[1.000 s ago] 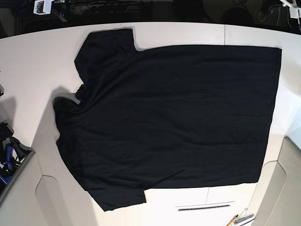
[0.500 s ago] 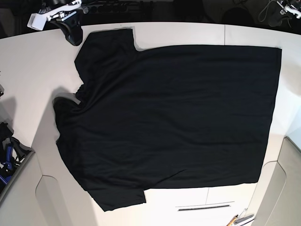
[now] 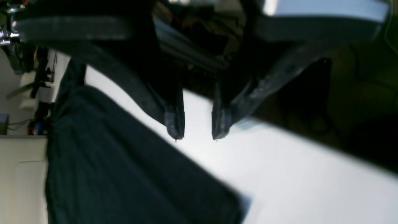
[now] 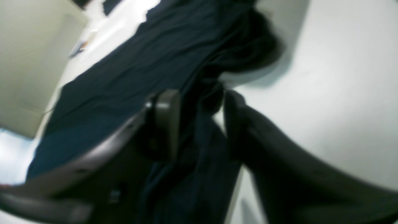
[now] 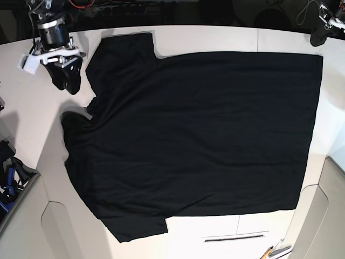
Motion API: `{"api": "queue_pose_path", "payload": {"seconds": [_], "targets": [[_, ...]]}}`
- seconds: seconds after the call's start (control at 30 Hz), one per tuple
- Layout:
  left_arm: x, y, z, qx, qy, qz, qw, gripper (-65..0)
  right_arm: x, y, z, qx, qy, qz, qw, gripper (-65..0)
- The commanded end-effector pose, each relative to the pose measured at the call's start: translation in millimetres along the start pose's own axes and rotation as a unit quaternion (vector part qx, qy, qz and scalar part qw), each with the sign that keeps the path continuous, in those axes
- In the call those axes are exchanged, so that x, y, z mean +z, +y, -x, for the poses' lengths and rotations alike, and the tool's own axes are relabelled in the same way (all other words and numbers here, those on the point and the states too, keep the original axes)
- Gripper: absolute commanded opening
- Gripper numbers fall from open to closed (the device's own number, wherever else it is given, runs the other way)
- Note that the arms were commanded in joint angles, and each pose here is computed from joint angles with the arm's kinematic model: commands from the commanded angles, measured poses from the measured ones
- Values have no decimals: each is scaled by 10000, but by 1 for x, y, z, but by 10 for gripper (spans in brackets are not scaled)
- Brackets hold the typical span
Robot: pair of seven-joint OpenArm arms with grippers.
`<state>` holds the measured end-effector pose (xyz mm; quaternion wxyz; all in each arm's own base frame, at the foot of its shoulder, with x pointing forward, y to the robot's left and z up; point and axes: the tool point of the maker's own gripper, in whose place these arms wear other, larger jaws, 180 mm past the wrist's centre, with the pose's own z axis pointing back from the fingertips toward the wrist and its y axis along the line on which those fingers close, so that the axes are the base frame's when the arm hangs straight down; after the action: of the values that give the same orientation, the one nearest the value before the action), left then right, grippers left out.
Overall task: Fold the T-shirt properly
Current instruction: 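Move the right gripper to the shirt's shoulder corner and grasp it, then move the left gripper to the opposite shoulder corner and grasp it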
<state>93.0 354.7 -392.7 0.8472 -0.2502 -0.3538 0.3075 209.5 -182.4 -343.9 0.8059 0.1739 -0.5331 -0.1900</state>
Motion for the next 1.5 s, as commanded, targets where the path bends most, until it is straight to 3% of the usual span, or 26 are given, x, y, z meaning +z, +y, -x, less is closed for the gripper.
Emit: {"api": "queue_pose_path", "payload": {"seconds": [0.0, 0.17, 0.33, 0.63, 0.9, 0.97, 1.07, 1.23, 1.37, 1.47], "targets": [[3, -5, -13, -107, -127, 86, 9998, -443, -3, 5, -12, 59, -166, -89, 9998, -319], [-6, -14, -24, -203, -162, 235, 9994, -409, -25, 9, -34, 216, -406, -40, 9989, -297], [-9, -17, -30, -272, -171, 272, 9991, -409, -45, 5, -26, 56, -284, -31, 9996, -296], [-9, -18, -36, -355, -173, 277, 9988, -409, -89, -5, 21, -643, 369, -68, 9972, -297], [-8, -19, -38, -383, -171, 274, 9987, -409, -106, 36, 53, -468, 1042, -586, 9917, -300], [-8, -19, -42, -440, -163, 266, 9985, -409, -106, 39, 56, -369, 1109, -611, 9913, -376], [-2, -18, -57, -504, -380, 216, 9978, -409, -106, 35, 59, -143, 1197, -527, 9913, -633], [22, -15, -103, -578, -1256, 100, 9903, -409, -103, 30, 63, -26, 1265, -445, 9910, -650], [25, -18, -115, -679, -1343, 108, 9886, -399, -103, 29, 60, -26, 1231, -424, 9915, -650], [24, -11, -116, -876, -1282, -116, 9878, -326, -103, 31, 60, 7, 1223, -490, 9913, -650]]}}
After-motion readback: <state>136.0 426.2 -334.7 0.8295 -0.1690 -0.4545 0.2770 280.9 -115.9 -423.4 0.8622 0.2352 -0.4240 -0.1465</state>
